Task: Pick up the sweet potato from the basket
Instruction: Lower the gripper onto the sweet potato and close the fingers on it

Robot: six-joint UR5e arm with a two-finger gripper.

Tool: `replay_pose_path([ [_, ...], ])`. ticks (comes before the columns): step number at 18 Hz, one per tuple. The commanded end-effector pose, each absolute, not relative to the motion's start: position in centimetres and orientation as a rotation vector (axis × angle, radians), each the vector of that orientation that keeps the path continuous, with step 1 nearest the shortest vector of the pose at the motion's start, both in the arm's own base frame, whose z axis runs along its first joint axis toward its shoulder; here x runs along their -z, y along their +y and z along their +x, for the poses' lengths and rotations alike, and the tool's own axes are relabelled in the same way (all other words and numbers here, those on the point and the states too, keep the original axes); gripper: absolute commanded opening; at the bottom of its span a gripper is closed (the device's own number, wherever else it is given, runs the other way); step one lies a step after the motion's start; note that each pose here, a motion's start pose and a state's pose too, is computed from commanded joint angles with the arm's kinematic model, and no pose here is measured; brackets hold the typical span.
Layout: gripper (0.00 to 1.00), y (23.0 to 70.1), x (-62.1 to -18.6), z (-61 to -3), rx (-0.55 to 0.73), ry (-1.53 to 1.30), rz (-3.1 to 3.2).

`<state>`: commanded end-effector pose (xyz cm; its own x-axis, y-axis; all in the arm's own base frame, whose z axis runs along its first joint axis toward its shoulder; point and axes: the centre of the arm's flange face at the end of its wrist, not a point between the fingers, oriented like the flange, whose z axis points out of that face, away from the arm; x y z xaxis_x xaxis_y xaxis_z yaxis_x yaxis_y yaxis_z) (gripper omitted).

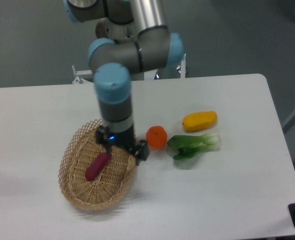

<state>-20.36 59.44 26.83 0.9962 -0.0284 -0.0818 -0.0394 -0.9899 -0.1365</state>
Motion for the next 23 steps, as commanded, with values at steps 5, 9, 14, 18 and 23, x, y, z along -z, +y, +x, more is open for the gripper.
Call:
replay_pose_path([
  [5, 1.00, 60.1, -23.8, -18.6, -0.090, 0.107, -3.031],
  [9, 1.00, 60.3, -22.5, -17.9, -0.077, 0.141, -3.049],
  [14, 1.00, 59.9, -21.3, -17.4, -0.065, 0.202, -3.065],
  [18, 1.00, 59.8, -20.5, -17.1, -0.074, 0.255, -3.079],
  [23, 0.77, 59.9, -20.2, -17.2, -0.127, 0.267, -3.082],
])
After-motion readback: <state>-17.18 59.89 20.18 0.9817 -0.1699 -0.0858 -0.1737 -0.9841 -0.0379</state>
